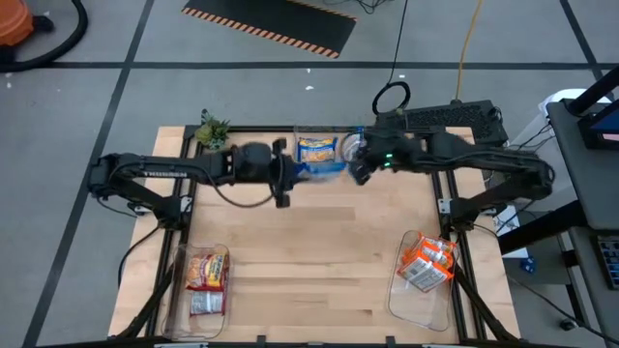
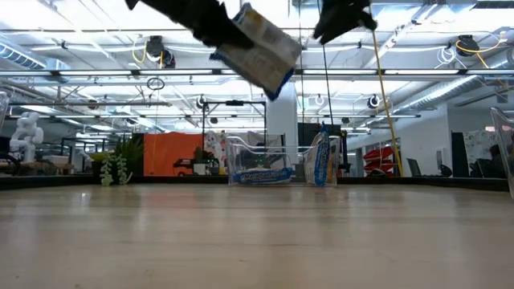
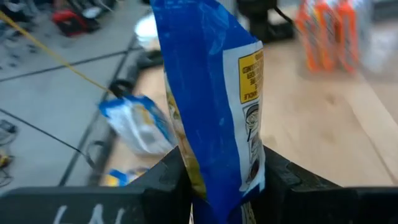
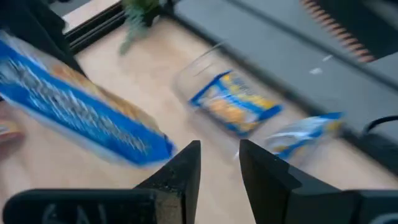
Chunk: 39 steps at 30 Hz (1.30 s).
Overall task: Sort Maruchan noodles
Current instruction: Put the blue noodle pack into the top transparent bin
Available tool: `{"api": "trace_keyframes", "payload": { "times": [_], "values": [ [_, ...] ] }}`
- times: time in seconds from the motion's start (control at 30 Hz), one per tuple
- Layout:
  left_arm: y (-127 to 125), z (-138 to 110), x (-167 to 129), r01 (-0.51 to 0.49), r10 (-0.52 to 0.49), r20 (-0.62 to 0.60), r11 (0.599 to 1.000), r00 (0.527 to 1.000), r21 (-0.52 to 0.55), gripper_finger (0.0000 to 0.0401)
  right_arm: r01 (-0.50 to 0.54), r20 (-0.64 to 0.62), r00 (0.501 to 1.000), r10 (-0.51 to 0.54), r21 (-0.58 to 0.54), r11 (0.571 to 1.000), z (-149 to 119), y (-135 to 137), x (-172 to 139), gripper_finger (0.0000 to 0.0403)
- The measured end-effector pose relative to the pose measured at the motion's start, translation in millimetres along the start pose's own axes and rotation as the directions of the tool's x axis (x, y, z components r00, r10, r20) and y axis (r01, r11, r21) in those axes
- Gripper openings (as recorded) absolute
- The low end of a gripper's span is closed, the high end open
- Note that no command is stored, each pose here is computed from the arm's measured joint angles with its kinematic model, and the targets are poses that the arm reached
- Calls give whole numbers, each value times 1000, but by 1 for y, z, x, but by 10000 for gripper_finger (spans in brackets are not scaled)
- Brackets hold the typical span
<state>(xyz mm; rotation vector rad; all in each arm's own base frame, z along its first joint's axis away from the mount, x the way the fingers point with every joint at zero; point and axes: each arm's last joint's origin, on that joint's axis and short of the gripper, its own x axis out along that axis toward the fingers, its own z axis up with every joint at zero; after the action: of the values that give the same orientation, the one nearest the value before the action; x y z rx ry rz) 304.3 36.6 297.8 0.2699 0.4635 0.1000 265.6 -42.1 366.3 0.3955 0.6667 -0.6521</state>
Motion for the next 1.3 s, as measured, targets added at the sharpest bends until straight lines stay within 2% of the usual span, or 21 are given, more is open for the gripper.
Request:
{"api": "trace_keyframes", "payload": {
  "times": [0.17,0.33,0.5,0.6,0.67,0.8,0.9,1.13,1.3],
  "values": [
    [30,27,-7,-93,96,67,994,993,-53,120,109,104,989,-106,-28,994,-1,-23,-40,107],
    [62,65,-8,-206,213,105,975,971,-80,120,205,230,955,-188,-55,977,-2,-42,-75,107],
    [83,76,23,-270,271,14,962,962,-45,120,264,279,936,-215,-152,952,-15,-58,-83,107],
    [94,78,45,-313,313,-10,949,950,-45,120,264,260,940,-221,-144,954,-33,-67,-81,107],
    [100,77,59,-328,327,-34,943,944,-45,120,213,248,951,-185,-90,973,-44,-72,-82,107],
    [107,76,86,-334,332,-53,941,942,-42,120,47,232,971,-59,57,997,-61,-80,-87,107],
    [111,77,99,-338,336,-52,941,940,-32,120,-70,233,971,51,73,995,-71,-84,-88,107],
    [121,57,125,-337,327,-143,940,934,-47,120,-276,251,936,246,91,957,-85,-85,-85,105],
    [129,50,121,-370,357,-207,928,911,-28,120,-401,263,891,369,75,913,-88,-79,-77,82]
  ]
}}
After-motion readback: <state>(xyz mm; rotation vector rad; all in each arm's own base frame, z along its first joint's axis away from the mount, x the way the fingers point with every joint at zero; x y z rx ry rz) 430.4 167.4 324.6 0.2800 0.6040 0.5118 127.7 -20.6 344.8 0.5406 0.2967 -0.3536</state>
